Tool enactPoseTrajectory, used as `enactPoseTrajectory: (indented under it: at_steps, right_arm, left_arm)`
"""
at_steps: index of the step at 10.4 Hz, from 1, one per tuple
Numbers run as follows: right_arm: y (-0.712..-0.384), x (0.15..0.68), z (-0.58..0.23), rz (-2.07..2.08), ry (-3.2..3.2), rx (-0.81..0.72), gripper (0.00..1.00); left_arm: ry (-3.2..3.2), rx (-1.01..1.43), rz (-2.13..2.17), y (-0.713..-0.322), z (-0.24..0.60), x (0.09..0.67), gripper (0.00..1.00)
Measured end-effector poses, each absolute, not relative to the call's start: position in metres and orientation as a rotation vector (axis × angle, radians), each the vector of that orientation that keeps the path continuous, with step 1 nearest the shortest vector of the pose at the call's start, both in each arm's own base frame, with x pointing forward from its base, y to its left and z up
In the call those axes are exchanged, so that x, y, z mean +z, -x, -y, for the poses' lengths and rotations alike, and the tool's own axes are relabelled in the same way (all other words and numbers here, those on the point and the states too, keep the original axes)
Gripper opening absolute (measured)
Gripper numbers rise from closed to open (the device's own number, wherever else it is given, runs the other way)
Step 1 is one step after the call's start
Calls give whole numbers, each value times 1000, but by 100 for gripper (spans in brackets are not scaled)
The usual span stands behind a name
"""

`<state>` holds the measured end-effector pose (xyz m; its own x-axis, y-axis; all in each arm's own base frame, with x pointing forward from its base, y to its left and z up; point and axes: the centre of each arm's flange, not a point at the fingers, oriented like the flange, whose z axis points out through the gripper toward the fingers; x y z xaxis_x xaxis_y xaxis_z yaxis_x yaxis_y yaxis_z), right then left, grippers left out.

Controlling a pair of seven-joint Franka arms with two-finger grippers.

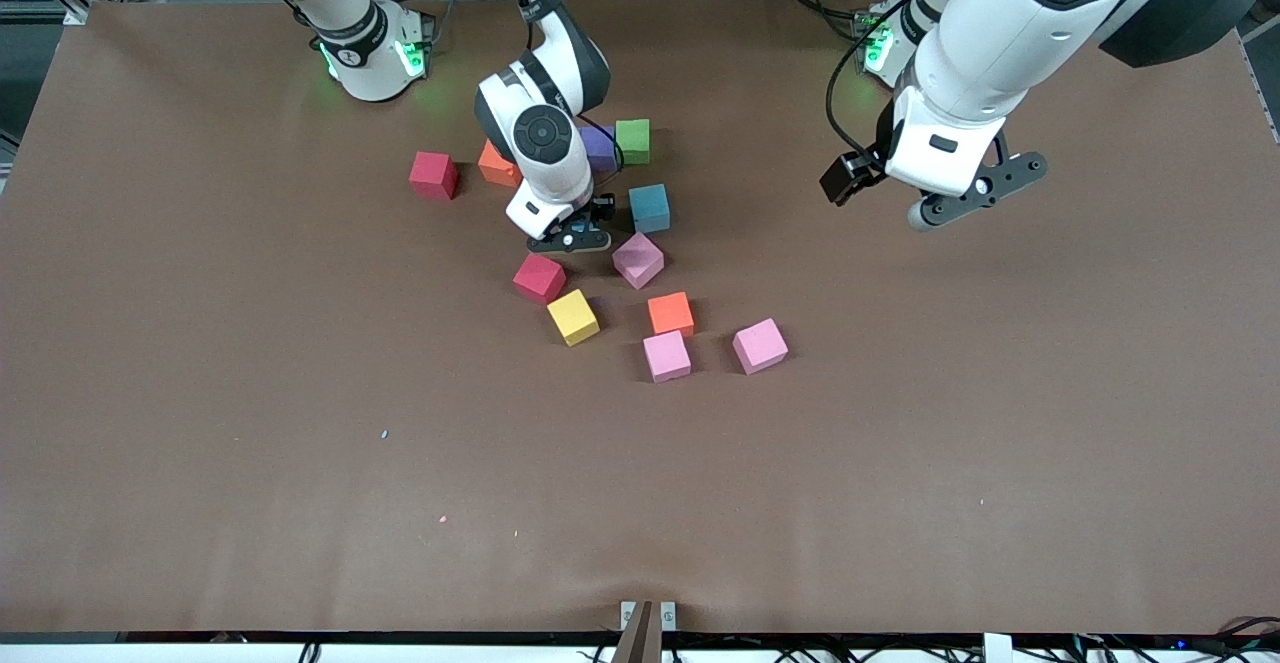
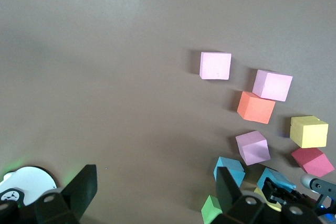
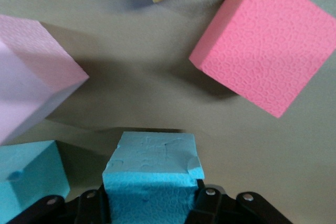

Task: Arrange 11 blocks into digit 3

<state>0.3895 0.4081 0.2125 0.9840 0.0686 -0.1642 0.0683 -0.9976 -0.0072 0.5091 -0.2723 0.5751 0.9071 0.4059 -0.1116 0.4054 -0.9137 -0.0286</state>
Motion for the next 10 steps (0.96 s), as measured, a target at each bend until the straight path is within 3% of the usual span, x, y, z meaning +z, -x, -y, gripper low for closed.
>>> enactPoseTrajectory:
  at_steps: [10]
  right_arm:
    - [-377, 197, -397, 115, 3147, 277, 53]
  left_arm:
    - [3064, 180, 649, -509, 272, 575, 100]
